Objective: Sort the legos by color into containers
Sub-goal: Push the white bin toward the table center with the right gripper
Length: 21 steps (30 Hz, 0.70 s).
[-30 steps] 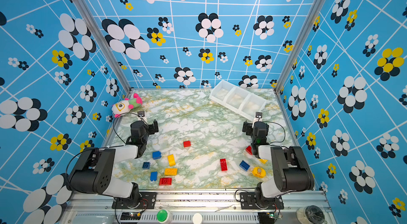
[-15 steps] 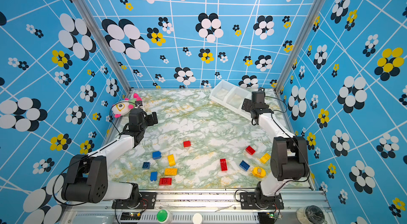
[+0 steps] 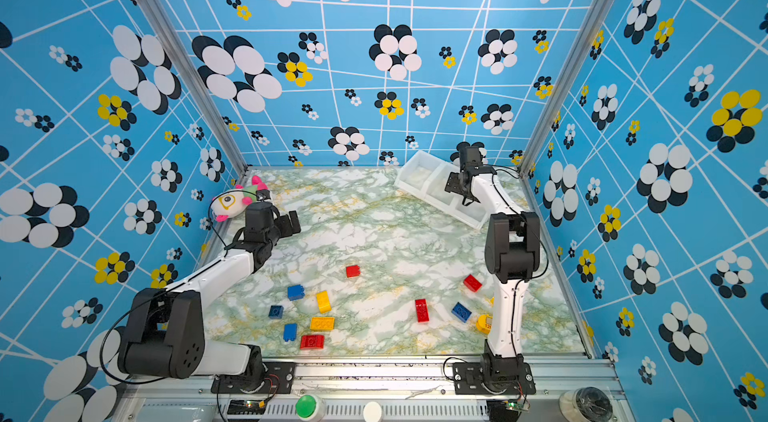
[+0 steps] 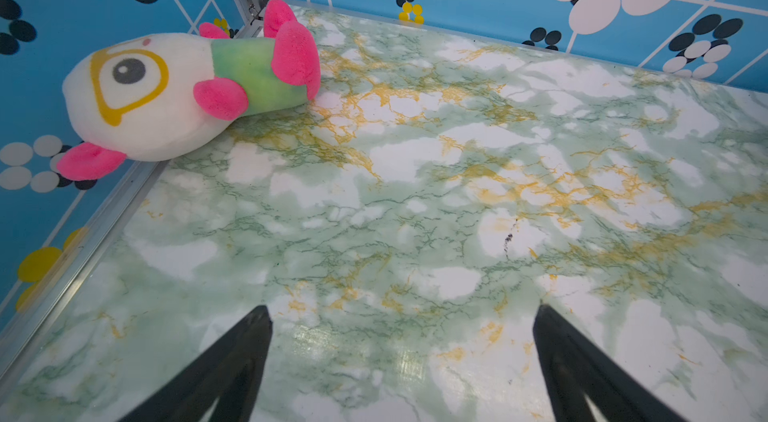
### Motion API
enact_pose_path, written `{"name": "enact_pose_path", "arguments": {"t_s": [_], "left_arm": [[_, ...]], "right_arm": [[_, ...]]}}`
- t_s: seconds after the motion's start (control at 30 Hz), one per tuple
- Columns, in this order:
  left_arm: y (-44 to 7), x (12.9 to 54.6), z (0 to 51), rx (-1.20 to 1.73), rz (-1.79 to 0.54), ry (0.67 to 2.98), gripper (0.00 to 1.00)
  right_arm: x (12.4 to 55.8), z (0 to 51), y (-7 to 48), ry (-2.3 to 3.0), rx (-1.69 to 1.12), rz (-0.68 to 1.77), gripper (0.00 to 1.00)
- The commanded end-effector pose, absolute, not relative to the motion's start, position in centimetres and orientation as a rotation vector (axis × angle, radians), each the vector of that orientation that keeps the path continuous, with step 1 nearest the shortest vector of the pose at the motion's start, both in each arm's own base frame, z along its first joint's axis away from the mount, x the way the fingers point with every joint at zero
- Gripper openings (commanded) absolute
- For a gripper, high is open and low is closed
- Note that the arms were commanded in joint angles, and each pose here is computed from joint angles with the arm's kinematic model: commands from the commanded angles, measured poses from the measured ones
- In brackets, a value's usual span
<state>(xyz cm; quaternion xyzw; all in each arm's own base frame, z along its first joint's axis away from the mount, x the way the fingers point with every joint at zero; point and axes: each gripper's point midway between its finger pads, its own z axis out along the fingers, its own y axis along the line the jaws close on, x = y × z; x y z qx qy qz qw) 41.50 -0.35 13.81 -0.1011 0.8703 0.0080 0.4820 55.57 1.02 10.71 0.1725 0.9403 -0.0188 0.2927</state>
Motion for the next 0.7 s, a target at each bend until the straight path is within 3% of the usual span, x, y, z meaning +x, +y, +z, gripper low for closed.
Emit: {"name": "enact_pose_path", "arguments": {"t_s": [0.0, 0.2, 0.43, 0.67], "left_arm": [[-1.1, 41.8, 13.7, -0.246, -0.015, 2.142, 0.99], [-1.4, 41.7, 13.5, -0.242, -0.023, 2.152, 0.99], [-1.5, 41.7, 13.4, -0.241, -0.033, 2.158, 0.99], [-1.6, 41.4, 13.4, -0.248, -0.039, 2.161, 0.99]], "right_arm": [[54.8, 9.2, 2.1, 2.591, 0.476, -0.062, 0.87], [55.0, 7.7, 2.5, 2.62, 0.486, -0.095, 0.71], [54.4, 6.4, 4.2, 2.66, 0.447, -0.108, 0.42], [52.8, 6.2, 6.6, 2.692, 0.344, -0.1, 0.29]]}}
